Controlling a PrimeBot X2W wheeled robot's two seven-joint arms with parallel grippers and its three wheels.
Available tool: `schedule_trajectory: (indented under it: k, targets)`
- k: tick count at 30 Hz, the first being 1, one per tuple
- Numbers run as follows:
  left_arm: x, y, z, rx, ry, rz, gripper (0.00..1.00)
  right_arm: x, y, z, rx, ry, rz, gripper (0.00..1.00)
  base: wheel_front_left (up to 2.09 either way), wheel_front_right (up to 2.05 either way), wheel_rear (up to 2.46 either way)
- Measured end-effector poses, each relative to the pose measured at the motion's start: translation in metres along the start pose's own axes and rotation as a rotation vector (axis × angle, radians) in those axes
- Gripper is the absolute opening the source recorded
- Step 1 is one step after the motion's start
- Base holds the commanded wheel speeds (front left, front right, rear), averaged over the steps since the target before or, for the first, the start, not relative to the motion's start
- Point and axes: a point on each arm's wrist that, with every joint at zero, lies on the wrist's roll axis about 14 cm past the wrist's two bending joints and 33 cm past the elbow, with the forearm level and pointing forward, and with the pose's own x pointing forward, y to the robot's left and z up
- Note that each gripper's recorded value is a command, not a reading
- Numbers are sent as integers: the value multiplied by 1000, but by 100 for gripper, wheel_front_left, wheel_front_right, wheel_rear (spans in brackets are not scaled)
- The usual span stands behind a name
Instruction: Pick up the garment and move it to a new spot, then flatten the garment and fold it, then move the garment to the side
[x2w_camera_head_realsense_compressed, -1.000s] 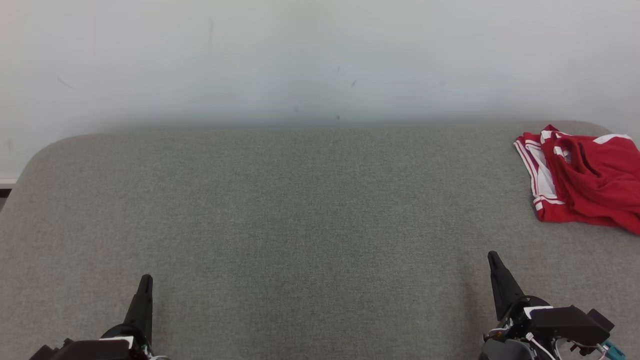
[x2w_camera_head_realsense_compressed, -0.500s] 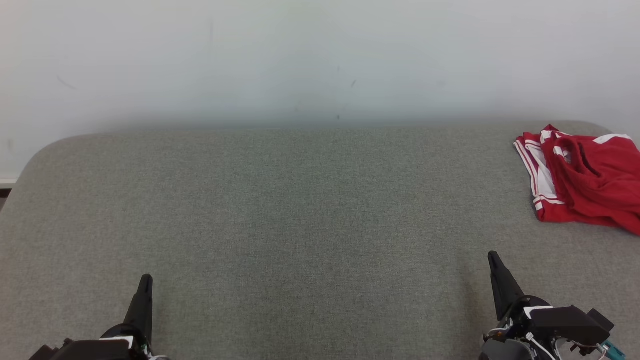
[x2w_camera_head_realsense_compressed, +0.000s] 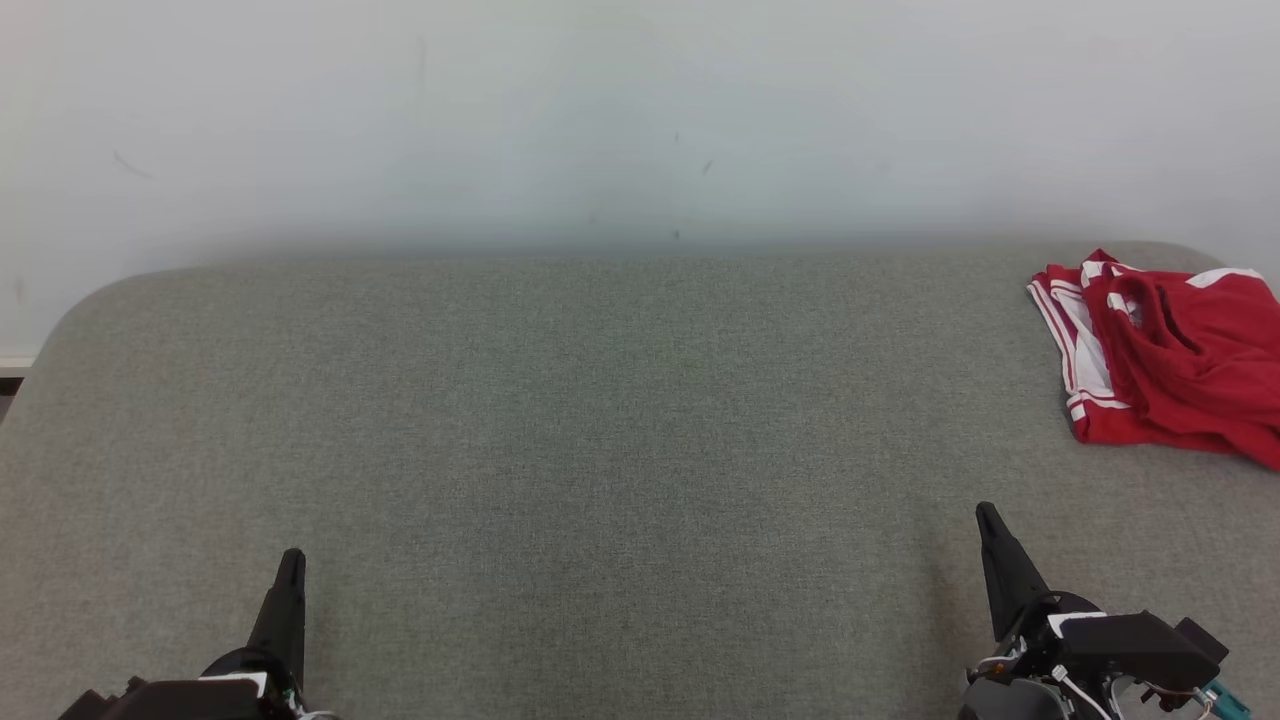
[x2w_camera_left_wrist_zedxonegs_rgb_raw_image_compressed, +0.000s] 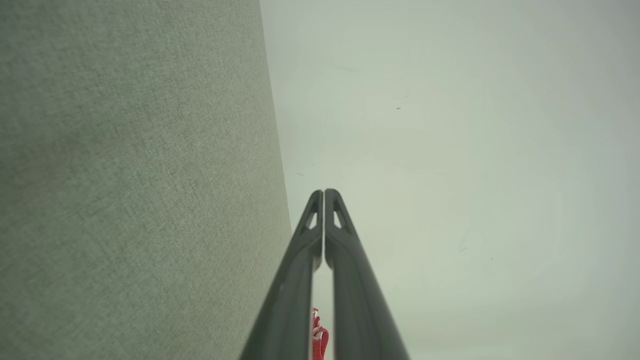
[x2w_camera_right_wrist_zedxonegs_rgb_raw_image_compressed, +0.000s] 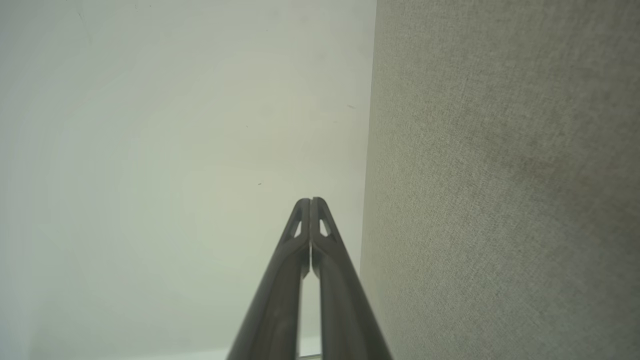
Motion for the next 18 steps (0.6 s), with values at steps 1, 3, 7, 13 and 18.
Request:
schedule_trajectory:
  k: [1, 3, 7, 13, 18]
  targets:
    - [0, 0, 0, 0, 0, 0, 0, 0, 0, 0, 0, 0, 0, 0, 0, 0, 0]
    - [0, 0, 0, 0, 0, 0, 0, 0, 0, 0, 0, 0, 0, 0, 0, 0, 0]
    - [0, 0, 0, 0, 0, 0, 0, 0, 0, 0, 0, 0, 0, 0, 0, 0, 0]
    - [0, 0, 0, 0, 0, 0, 0, 0, 0, 0, 0, 0, 0, 0, 0, 0, 0]
    - [0, 0, 0, 0, 0, 0, 0, 0, 0, 0, 0, 0, 0, 0, 0, 0, 0]
